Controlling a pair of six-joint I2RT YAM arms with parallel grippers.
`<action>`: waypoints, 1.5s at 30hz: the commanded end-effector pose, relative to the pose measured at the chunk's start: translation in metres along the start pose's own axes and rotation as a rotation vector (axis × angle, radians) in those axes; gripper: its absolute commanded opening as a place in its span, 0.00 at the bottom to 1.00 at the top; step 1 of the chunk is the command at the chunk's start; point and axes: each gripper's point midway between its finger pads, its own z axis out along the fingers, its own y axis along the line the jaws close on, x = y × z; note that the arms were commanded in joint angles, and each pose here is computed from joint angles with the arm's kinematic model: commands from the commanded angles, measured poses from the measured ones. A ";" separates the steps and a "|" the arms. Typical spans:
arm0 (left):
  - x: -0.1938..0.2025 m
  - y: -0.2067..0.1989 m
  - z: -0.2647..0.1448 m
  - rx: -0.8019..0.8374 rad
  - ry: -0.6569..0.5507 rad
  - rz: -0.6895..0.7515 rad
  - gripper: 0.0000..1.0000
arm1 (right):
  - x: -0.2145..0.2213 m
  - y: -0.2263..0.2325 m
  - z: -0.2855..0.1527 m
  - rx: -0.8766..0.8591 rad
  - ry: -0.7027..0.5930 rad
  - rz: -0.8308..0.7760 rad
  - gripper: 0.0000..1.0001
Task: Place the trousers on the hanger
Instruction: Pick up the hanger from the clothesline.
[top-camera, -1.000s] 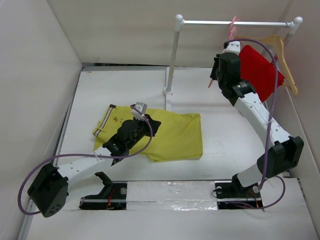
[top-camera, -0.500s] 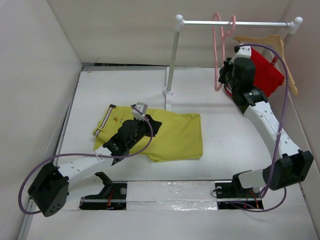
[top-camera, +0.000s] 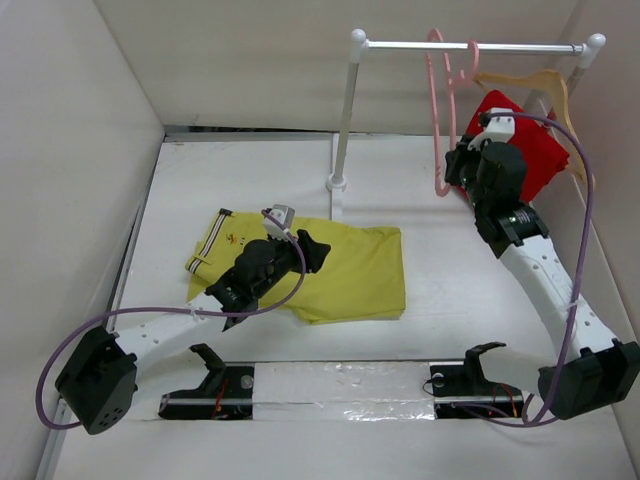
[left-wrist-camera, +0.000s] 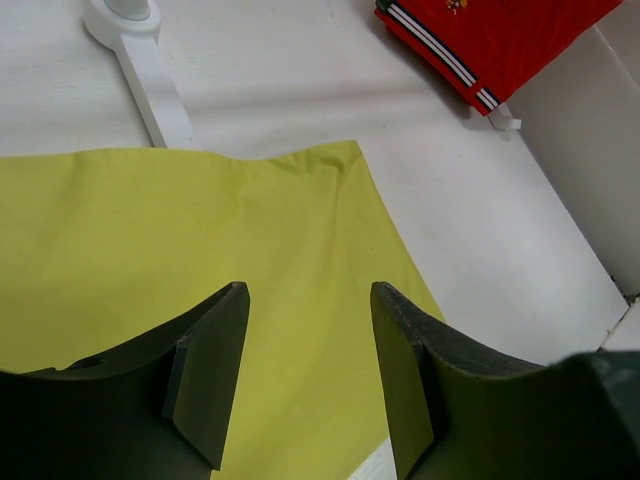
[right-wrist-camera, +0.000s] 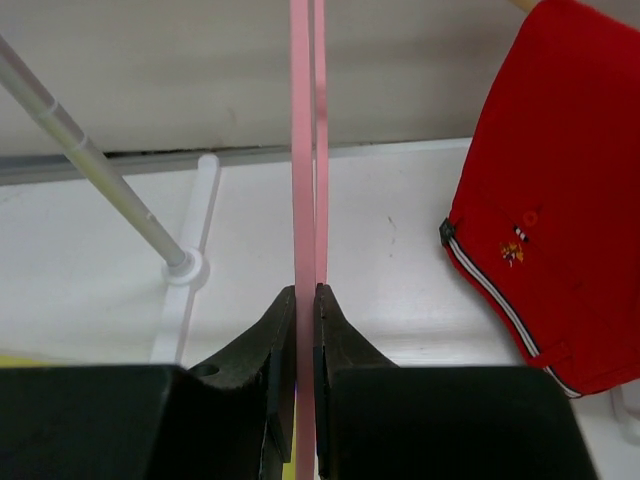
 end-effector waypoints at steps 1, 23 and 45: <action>-0.026 -0.022 0.000 0.077 -0.075 0.003 0.49 | 0.005 -0.001 -0.004 -0.019 -0.028 0.012 0.00; -0.092 -0.141 0.078 0.139 -0.132 0.048 0.48 | 0.222 -0.003 -0.063 0.025 0.336 -0.023 0.00; -0.046 -0.173 0.205 0.106 -0.012 0.124 0.48 | 0.258 0.011 -0.081 -0.092 0.373 -0.009 0.00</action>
